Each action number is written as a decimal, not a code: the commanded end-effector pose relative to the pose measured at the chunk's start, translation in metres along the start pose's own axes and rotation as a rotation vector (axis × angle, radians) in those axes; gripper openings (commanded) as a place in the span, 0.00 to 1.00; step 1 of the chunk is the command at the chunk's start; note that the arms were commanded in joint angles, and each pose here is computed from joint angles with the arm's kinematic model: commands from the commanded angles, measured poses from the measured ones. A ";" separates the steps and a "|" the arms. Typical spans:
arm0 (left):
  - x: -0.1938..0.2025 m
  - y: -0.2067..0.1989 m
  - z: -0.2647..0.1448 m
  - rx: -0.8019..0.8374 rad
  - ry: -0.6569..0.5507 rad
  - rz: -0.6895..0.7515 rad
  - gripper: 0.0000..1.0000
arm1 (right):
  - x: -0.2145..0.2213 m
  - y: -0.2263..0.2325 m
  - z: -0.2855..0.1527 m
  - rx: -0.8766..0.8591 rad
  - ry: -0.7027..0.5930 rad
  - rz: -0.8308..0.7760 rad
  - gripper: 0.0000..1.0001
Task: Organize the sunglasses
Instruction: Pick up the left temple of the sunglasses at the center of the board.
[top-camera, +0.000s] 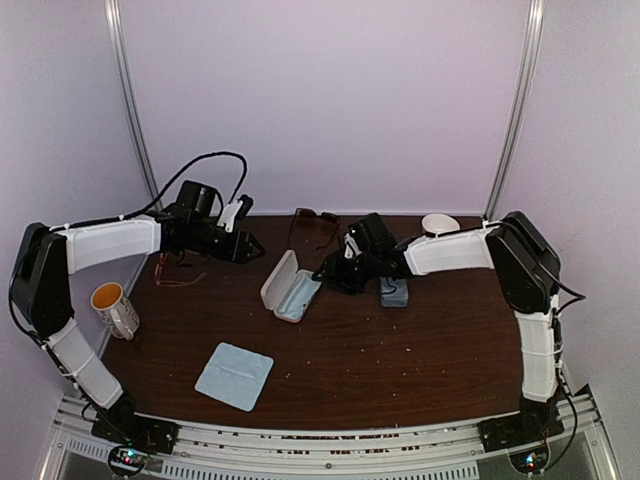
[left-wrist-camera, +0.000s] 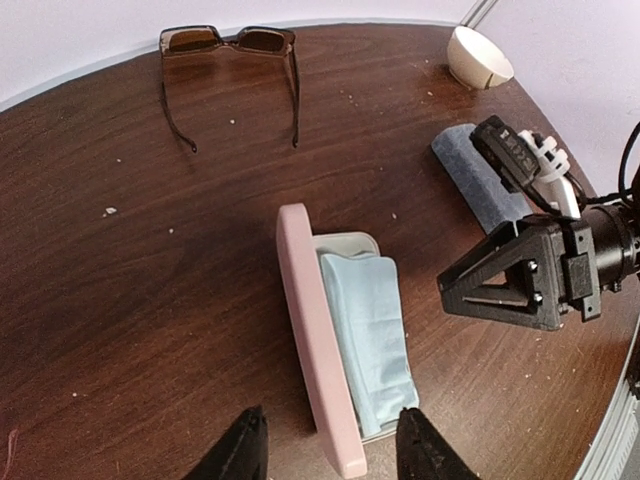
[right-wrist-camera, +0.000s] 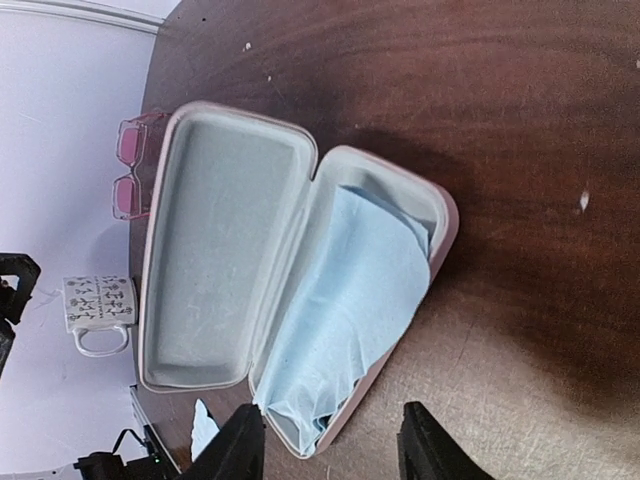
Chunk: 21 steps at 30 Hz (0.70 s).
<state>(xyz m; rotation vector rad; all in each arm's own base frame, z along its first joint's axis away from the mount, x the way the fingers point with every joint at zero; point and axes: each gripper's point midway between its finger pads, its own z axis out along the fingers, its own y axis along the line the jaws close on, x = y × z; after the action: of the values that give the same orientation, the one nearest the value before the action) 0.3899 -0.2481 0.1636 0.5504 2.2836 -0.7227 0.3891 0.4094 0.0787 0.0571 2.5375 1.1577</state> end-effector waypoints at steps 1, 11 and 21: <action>-0.036 -0.003 -0.011 -0.008 -0.104 0.024 0.47 | -0.043 -0.001 -0.011 0.090 -0.094 -0.077 0.48; -0.036 0.005 -0.012 -0.054 -0.107 0.022 0.46 | -0.113 -0.039 -0.009 0.417 -0.197 -0.093 0.52; -0.043 0.068 -0.034 -0.461 -0.066 0.019 0.47 | -0.133 -0.026 0.011 0.354 -0.208 -0.052 0.50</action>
<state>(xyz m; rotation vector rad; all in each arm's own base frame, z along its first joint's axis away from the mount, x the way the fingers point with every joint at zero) 0.4197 -0.2294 0.1872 0.4635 2.2501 -0.5198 0.5243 0.3808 0.0871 0.1702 2.4981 0.6421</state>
